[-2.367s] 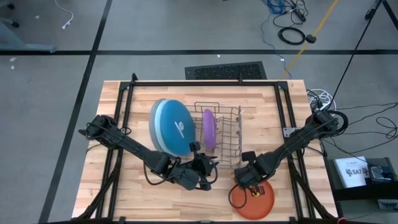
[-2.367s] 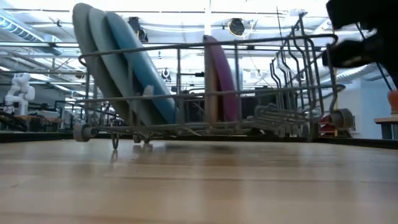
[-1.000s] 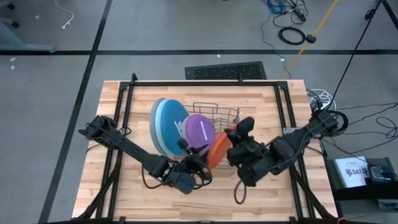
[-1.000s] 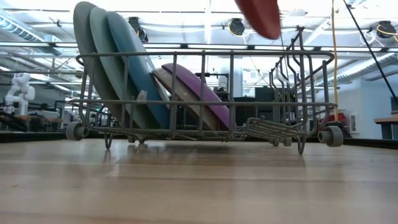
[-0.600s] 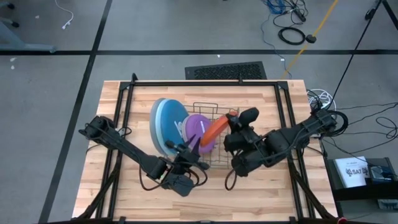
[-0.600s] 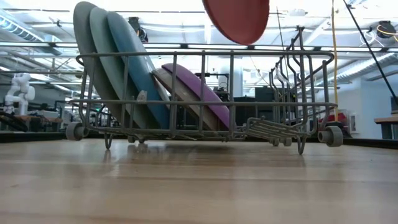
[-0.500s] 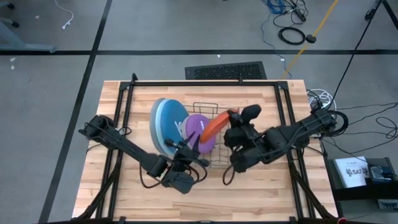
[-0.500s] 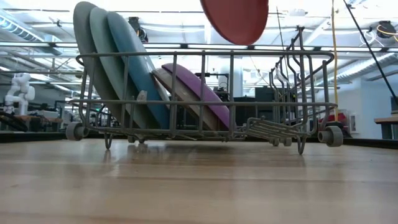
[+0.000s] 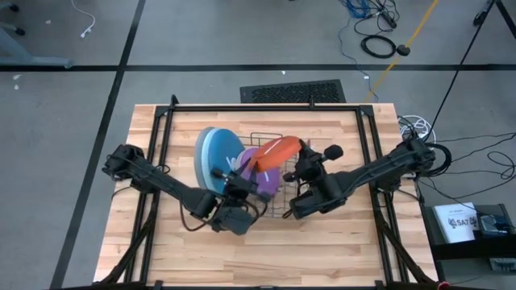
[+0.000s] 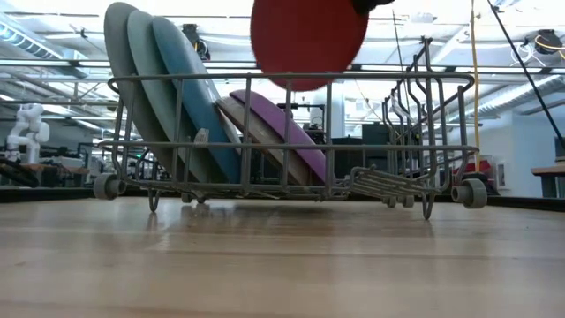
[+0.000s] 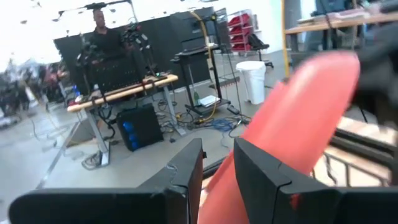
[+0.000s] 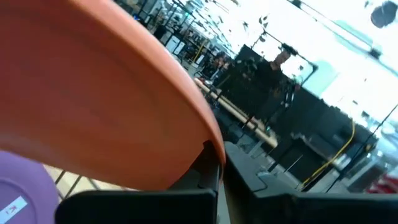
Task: Sort dishes
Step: Put the orange plate into the dish rack
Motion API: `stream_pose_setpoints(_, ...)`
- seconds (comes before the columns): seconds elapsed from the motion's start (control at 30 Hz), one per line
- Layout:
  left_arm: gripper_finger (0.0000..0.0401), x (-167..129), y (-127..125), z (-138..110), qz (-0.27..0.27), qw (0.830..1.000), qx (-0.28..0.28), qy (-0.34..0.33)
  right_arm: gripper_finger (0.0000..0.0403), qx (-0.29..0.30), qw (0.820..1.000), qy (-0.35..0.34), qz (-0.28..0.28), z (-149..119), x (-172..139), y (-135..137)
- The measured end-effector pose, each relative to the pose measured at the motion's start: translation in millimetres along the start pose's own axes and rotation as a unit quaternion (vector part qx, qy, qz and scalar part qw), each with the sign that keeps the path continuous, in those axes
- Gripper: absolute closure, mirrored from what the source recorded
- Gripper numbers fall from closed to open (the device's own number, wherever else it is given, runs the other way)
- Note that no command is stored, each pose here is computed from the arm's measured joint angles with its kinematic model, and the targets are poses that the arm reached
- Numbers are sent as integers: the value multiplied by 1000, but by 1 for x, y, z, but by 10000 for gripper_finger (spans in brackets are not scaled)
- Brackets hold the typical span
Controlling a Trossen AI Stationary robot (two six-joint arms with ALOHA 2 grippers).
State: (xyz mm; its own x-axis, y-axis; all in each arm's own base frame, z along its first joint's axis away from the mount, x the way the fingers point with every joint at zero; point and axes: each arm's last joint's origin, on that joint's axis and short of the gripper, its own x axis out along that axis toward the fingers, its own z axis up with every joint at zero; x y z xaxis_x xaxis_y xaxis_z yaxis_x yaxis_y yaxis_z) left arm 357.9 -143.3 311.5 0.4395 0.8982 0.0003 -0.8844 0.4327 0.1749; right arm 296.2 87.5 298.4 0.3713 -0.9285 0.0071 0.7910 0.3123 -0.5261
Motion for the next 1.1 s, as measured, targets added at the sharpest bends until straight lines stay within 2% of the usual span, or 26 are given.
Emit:
stream_pose_setpoints(0.1,306,9,0,0,5,1000,-20,4,402,18,1000,3,1,-16,1,7)
stream_pose_setpoints(0.2,306,15,5,5,-7,1000,-5,9,402,28,1000,2,4,-20,-1,7)
stream_pose_setpoints(0.3,307,19,20,22,-17,999,-24,12,402,32,999,0,4,-18,-2,4)
stream_pose_setpoints(0.43,310,15,46,48,-22,1000,-18,7,402,35,999,-1,4,-16,-2,-2)
stream_pose_setpoints(0.53,311,6,65,68,-70,997,-13,2,402,34,999,1,3,-16,-1,-3)
stream_pose_setpoints(0.63,311,-5,74,77,-130,991,-4,-6,402,34,999,1,3,-16,-1,-3)
stream_pose_setpoints(0.73,311,-20,72,77,-205,979,-8,-9,402,48,999,1,3,-16,-1,-3)
stream_pose_setpoints(0.87,311,-34,69,71,-289,955,-63,24,402,70,998,1,5,-15,-2,-4)
stream_pose_setpoints(1.0,311,-36,55,40,-293,946,-119,71,402,82,997,2,5,-14,-2,-7)
stream_pose_setpoints(1.1,311,-38,47,17,-295,940,-151,81,402,82,997,2,5,-12,-2,-11)
